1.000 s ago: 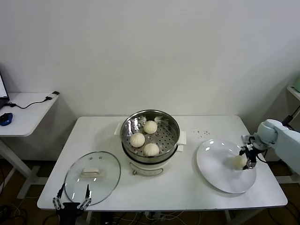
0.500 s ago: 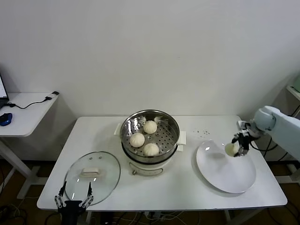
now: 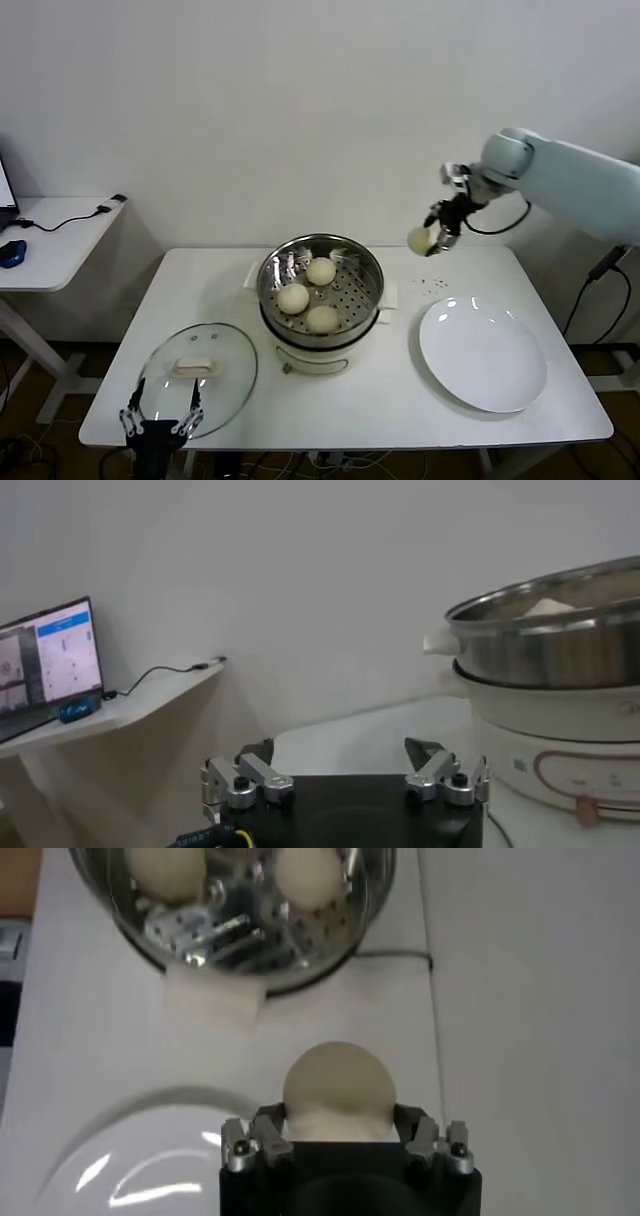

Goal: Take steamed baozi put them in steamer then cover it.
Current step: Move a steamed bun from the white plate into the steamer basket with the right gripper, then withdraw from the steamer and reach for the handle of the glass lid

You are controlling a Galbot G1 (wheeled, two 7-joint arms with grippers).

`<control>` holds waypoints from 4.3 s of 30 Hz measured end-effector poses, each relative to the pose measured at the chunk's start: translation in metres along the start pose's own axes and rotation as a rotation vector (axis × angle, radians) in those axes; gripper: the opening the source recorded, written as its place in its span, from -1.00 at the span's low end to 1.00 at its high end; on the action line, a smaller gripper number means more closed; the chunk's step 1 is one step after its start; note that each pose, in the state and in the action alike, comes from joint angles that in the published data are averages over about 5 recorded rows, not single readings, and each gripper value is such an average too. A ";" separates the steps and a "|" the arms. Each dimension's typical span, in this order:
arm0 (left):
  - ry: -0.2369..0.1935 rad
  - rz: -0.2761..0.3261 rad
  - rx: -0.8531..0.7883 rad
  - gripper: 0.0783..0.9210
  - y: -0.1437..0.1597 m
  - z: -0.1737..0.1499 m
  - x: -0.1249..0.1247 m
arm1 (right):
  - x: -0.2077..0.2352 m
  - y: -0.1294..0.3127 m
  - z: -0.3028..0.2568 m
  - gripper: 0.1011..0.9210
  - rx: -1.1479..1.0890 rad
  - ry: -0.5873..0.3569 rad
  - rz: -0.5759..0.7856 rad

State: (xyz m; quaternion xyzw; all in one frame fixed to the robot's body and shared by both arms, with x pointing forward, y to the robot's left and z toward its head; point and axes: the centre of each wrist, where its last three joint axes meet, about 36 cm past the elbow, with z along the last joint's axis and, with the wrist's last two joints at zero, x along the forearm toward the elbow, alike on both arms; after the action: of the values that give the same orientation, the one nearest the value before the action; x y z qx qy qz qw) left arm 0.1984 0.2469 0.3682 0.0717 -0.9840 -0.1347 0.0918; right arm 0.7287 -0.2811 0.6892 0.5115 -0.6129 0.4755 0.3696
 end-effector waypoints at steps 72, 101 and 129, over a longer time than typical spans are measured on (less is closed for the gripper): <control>-0.014 0.002 -0.043 0.77 0.017 0.005 -0.013 | -0.056 0.051 -0.015 0.76 -0.014 -0.460 0.067; -0.099 0.042 -0.786 0.77 0.039 -0.007 -0.021 | -0.175 0.287 0.146 0.76 -0.773 -1.114 0.605; -0.119 0.009 -1.452 0.77 0.010 0.094 -0.098 | -0.221 0.415 0.211 0.76 -1.005 -0.920 0.803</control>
State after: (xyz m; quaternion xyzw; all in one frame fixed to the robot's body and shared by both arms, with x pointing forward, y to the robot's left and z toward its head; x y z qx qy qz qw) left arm 0.2741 0.2969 0.2660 -0.0186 -0.6501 -0.7570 0.0630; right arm 0.3746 -0.4131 0.3385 0.1680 -0.9834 -0.0206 0.0660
